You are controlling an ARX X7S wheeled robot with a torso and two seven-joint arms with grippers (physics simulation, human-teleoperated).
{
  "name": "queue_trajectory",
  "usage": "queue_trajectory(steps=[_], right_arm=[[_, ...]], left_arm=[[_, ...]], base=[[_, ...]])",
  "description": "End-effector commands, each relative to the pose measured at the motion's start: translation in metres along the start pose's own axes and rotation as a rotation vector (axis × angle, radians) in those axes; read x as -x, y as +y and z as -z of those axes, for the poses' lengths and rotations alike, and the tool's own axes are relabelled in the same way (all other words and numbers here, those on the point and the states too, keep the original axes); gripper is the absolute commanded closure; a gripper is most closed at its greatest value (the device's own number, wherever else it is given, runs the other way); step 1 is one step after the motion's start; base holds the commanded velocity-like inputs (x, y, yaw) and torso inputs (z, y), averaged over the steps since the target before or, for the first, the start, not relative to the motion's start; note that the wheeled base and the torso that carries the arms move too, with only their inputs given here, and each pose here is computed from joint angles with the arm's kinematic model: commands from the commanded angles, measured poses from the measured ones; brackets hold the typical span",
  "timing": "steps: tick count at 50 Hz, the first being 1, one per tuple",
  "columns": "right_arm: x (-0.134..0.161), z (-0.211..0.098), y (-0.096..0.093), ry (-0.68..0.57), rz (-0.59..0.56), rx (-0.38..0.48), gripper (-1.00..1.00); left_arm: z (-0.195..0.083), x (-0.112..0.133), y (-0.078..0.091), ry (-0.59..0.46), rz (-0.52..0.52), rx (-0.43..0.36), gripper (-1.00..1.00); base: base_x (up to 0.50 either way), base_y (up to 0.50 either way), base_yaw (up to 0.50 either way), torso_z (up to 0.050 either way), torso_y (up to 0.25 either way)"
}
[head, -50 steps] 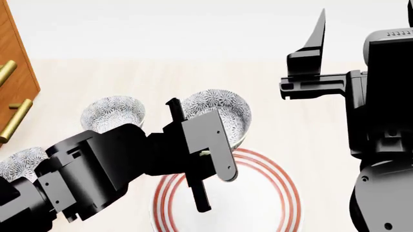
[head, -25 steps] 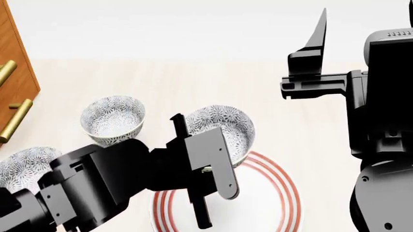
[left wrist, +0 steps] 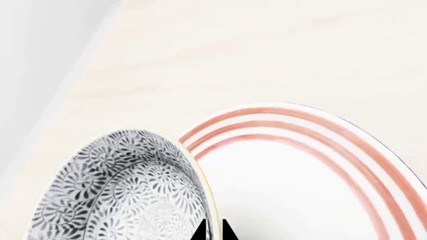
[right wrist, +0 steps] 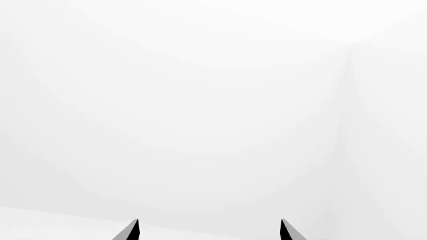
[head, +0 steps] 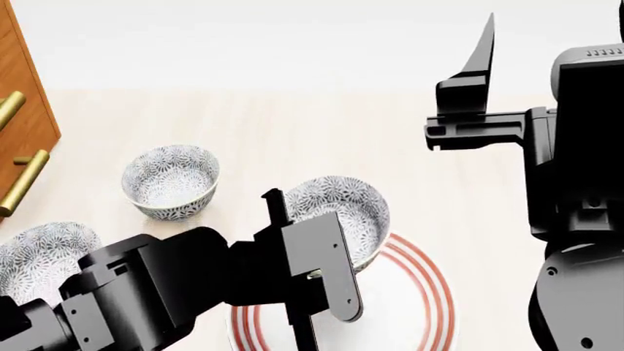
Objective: Put the bowl at the front on the plate.
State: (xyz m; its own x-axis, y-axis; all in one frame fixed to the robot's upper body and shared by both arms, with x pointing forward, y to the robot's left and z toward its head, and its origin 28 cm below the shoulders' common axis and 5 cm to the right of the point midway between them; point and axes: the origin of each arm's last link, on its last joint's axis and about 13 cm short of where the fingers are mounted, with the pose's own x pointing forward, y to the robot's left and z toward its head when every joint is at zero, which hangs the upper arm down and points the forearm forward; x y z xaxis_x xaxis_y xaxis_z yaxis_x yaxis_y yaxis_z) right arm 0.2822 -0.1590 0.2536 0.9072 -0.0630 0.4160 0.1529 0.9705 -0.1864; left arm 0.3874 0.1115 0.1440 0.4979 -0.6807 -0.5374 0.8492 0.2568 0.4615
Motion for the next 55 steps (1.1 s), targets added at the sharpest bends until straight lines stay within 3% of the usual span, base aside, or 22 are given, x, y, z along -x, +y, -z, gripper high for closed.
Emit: queue_trajectory(steps=[1,55], right_arm=[[0.0,0.0,0.0,-0.001,0.001,-0.002,-1.0],[0.0,0.003,0.0,0.003,0.005,0.002,-1.0]], left_arm=[[0.0,-0.001,-0.002,-0.007,-0.002,0.0,1.0],[0.019,-0.013,-0.023,0.018,0.05,0.008,1.0]], base=[[0.0,0.0,0.0,0.0,0.0],[0.0,0.0,0.0,0.0,0.0]])
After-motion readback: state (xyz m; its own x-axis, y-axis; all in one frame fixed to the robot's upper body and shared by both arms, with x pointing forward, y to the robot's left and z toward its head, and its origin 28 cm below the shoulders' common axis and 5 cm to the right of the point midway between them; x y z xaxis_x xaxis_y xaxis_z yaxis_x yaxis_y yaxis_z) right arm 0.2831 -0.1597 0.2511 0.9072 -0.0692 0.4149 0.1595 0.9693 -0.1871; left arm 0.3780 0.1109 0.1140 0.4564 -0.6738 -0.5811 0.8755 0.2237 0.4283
